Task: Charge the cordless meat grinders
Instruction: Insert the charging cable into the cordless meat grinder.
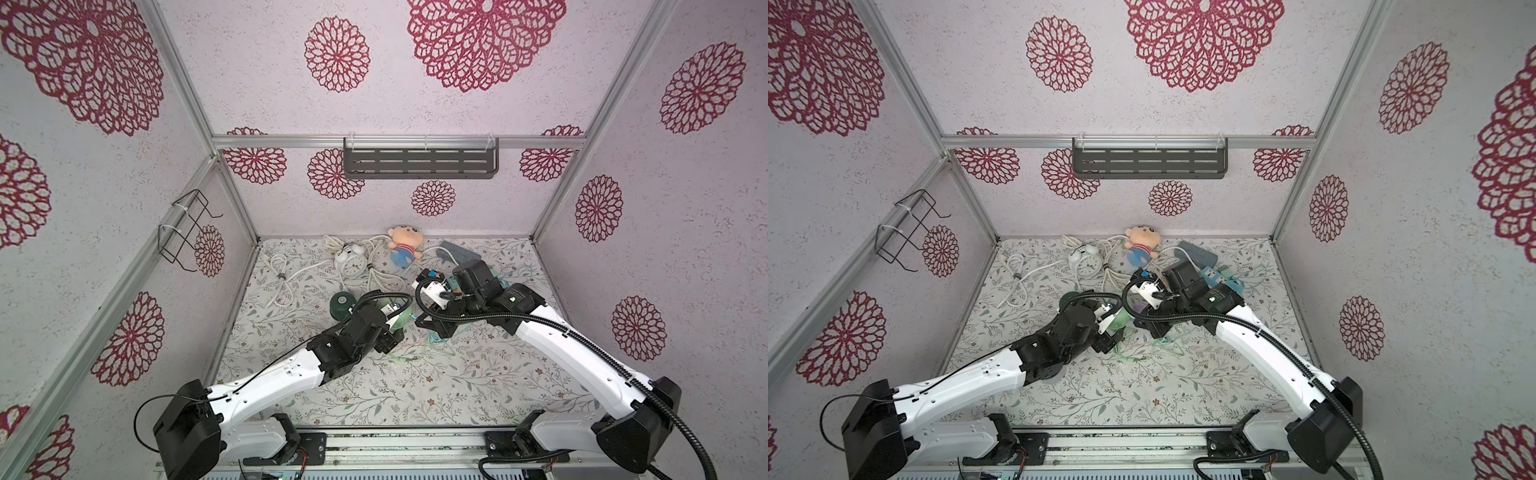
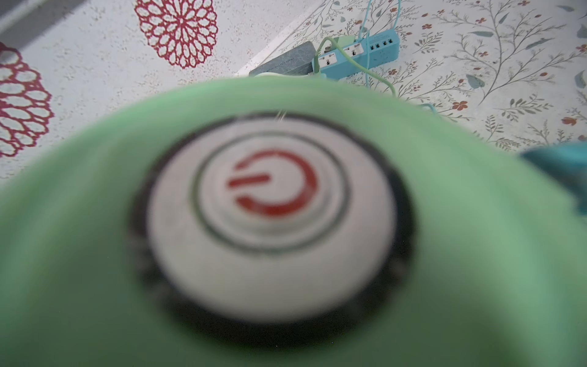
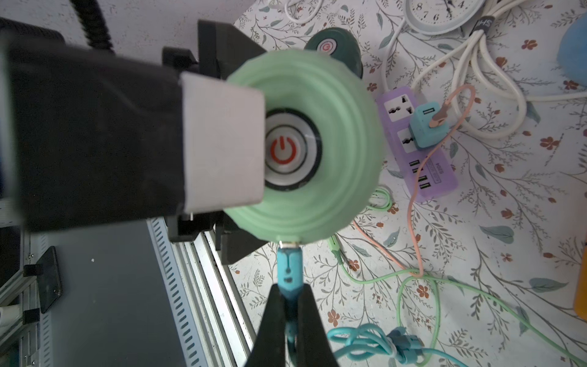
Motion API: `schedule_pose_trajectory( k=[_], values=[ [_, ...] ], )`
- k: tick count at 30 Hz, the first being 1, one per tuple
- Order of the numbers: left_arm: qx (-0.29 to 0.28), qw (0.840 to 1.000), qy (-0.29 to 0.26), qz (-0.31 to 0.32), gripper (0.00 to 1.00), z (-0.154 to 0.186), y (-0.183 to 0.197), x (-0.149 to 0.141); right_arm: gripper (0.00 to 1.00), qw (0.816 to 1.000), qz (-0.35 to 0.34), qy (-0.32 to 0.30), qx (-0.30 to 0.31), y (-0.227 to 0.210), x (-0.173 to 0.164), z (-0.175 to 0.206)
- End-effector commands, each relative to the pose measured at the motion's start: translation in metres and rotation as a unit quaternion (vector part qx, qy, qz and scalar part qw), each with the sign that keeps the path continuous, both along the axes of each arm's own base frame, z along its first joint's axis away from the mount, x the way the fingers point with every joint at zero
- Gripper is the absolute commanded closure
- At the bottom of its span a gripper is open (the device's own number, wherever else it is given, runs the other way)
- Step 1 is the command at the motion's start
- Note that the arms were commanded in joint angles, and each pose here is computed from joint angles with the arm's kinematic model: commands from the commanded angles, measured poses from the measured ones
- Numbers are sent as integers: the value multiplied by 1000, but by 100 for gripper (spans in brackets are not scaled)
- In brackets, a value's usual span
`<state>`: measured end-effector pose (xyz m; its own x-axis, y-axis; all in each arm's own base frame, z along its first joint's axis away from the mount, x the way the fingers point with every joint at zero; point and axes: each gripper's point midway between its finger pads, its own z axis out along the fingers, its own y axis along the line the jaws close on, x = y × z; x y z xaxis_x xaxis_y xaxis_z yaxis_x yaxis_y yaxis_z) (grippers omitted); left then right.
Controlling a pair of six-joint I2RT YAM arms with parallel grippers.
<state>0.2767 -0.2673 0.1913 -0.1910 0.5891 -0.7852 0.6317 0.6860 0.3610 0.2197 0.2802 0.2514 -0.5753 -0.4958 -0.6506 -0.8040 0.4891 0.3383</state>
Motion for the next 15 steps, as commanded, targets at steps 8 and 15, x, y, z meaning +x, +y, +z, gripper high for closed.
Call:
schedule_pose_trajectory(
  k=[8, 15],
  values=[
    [-1, 985, 10, -171, 31, 10, -62, -76, 100, 987, -1, -122, 104, 35, 54, 71],
    [-45, 979, 14, -198, 32, 28, -82, -92, 100, 984, 2, -124, 132, 42, 55, 74]
  ],
)
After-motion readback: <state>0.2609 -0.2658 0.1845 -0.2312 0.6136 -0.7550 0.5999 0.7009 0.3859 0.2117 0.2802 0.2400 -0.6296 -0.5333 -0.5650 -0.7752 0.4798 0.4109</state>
